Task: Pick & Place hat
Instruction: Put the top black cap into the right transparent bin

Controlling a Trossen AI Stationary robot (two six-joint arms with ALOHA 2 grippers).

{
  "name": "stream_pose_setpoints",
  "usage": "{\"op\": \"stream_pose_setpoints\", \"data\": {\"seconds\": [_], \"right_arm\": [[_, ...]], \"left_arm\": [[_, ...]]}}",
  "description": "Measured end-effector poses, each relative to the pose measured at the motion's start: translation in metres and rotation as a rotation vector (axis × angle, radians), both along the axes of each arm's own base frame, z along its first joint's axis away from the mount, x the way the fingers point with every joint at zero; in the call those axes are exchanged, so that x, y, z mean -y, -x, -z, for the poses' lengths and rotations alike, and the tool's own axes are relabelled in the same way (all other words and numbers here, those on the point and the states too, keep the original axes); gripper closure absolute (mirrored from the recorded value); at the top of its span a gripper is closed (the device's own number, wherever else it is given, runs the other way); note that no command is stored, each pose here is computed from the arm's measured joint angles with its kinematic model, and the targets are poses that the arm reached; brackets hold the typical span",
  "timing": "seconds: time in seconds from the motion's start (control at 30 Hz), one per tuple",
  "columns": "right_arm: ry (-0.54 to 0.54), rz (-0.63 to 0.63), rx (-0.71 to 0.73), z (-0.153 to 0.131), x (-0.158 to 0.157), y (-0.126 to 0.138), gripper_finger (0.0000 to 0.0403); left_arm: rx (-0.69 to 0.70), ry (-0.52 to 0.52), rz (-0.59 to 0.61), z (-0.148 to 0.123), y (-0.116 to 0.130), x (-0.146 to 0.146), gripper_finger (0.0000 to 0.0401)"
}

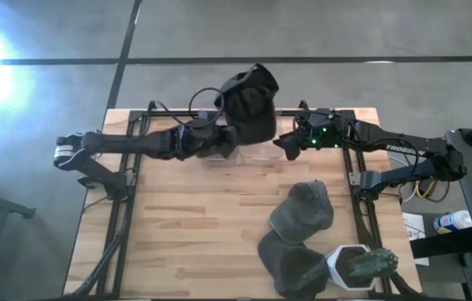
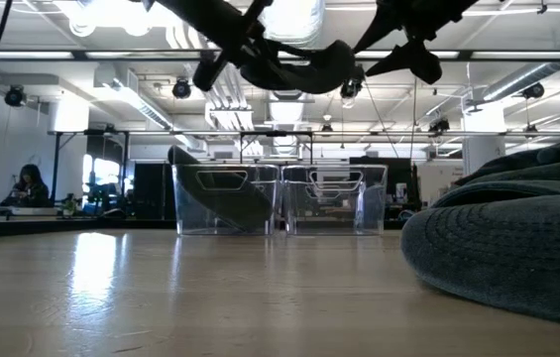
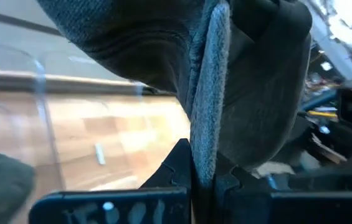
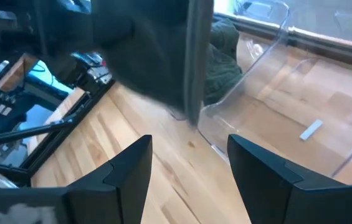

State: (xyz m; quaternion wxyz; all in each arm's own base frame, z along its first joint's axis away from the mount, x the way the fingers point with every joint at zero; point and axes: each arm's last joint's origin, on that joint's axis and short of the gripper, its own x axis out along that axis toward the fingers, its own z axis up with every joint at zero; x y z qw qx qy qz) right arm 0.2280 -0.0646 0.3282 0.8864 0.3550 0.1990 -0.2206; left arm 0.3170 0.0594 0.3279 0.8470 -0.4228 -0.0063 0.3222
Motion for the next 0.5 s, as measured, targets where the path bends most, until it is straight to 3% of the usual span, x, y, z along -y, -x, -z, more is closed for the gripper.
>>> {"op": "stream_pose_setpoints", "data": {"seconds": [0.33,0.5], "right_arm": [[0.032,0.014,0.008,0.003,0.001,-0.001,0.0199],[0.036,0.012,-0.005,0.006,0.001,-0.001,0.0243]], "left_arm": [[0.128,0.063,0.101,0.012,-0.026,0.000,0.0391],[0.210,0.062,0.118,0.008,-0.031,0.000,0.0391]]}}
